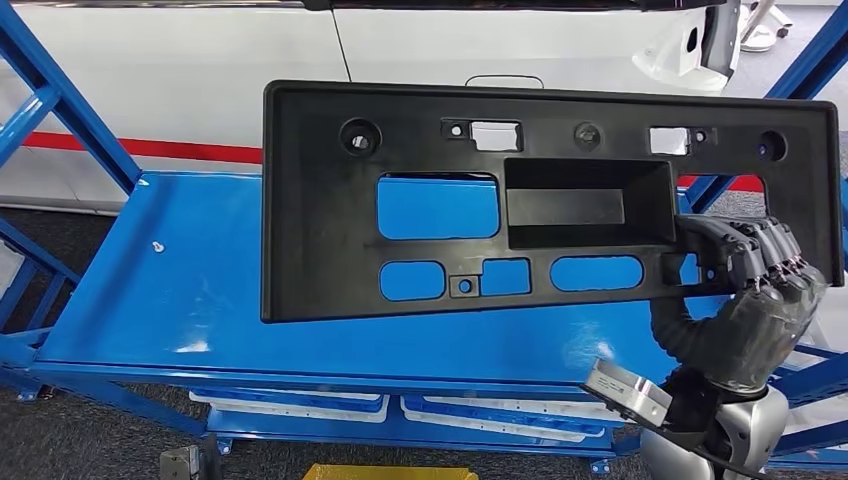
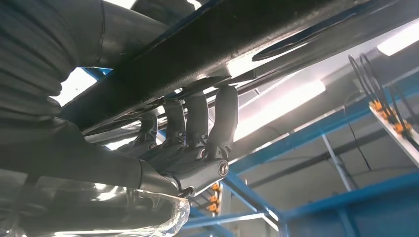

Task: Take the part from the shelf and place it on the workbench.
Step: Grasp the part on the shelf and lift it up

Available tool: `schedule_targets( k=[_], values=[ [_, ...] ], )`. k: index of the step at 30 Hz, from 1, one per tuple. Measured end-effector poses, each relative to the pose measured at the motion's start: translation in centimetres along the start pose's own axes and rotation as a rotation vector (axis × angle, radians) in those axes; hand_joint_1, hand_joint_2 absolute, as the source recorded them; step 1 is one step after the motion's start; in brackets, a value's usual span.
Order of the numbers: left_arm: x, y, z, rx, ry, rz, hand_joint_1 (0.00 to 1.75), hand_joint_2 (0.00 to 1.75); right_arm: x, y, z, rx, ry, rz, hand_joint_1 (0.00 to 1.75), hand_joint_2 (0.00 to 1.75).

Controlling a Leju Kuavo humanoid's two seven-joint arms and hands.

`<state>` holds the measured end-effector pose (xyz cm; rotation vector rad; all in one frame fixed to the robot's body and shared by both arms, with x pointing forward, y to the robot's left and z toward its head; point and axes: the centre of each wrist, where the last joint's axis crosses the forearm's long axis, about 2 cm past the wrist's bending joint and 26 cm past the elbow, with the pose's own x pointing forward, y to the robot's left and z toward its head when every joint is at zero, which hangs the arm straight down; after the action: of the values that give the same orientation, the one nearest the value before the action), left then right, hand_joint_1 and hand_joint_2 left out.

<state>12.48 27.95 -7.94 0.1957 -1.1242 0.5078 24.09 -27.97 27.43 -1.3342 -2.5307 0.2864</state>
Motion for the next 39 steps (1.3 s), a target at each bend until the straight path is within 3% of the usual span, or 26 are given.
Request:
schedule_targets(
  k=[21, 39],
  values=[
    [-0.8, 1.0, 1.4, 0.026, 0.016, -0.004, 0.00, 0.00, -0.8, -1.6, 1.3, -0.004, -0.017, -0.060, 1.75, 1.75],
    [-1.3, 1.5, 2.1, 0.040, 0.072, 0.079, 0.00, 0.00, 0.3, -3.7, 5.0, 0.008, 0.113, -0.298, 1.75, 1.75]
  ],
)
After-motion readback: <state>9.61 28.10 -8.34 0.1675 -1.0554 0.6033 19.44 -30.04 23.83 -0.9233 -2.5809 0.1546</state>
